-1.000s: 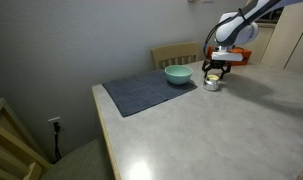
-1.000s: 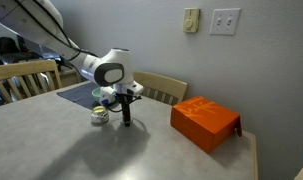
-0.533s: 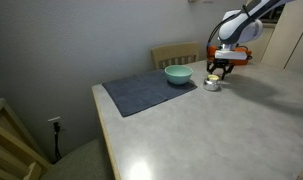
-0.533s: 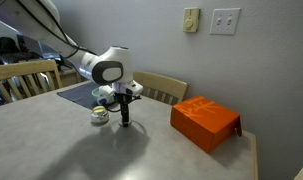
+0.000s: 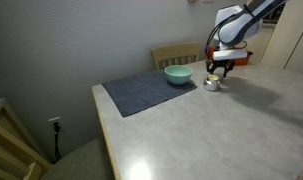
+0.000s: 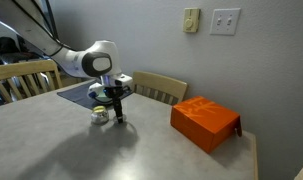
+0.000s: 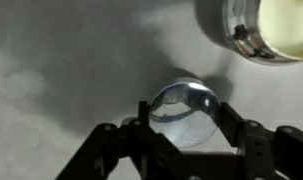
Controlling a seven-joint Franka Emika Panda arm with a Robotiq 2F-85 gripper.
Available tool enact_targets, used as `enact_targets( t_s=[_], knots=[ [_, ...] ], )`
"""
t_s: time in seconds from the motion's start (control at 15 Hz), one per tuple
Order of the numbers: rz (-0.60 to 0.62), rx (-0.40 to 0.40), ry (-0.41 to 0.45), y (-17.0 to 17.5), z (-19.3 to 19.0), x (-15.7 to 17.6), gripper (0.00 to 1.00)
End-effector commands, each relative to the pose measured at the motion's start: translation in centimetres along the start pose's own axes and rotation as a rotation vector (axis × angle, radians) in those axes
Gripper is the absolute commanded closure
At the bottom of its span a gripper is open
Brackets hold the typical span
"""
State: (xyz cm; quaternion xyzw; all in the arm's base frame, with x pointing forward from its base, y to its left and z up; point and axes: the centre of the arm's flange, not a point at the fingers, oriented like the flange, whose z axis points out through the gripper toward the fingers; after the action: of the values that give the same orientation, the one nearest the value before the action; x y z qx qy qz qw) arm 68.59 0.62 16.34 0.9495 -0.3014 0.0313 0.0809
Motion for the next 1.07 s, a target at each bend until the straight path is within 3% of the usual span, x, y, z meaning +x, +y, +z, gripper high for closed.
enact_targets(
  t_s=[0.0, 0.27, 0.73, 1.0],
  knots=[
    [0.000, -0.114, 0.090, 0.1, -4.9, -3.0, 0.56],
    [-0.007, -0.164, 0.146, -0.6, -8.2, -4.9, 0.56],
    [-0.194, -0.049, 0.073, -1.7, -12.9, -9.2, 0.56],
    [-0.297, -0.023, 0.052, -2.5, -11.8, -9.6, 0.56]
  ],
)
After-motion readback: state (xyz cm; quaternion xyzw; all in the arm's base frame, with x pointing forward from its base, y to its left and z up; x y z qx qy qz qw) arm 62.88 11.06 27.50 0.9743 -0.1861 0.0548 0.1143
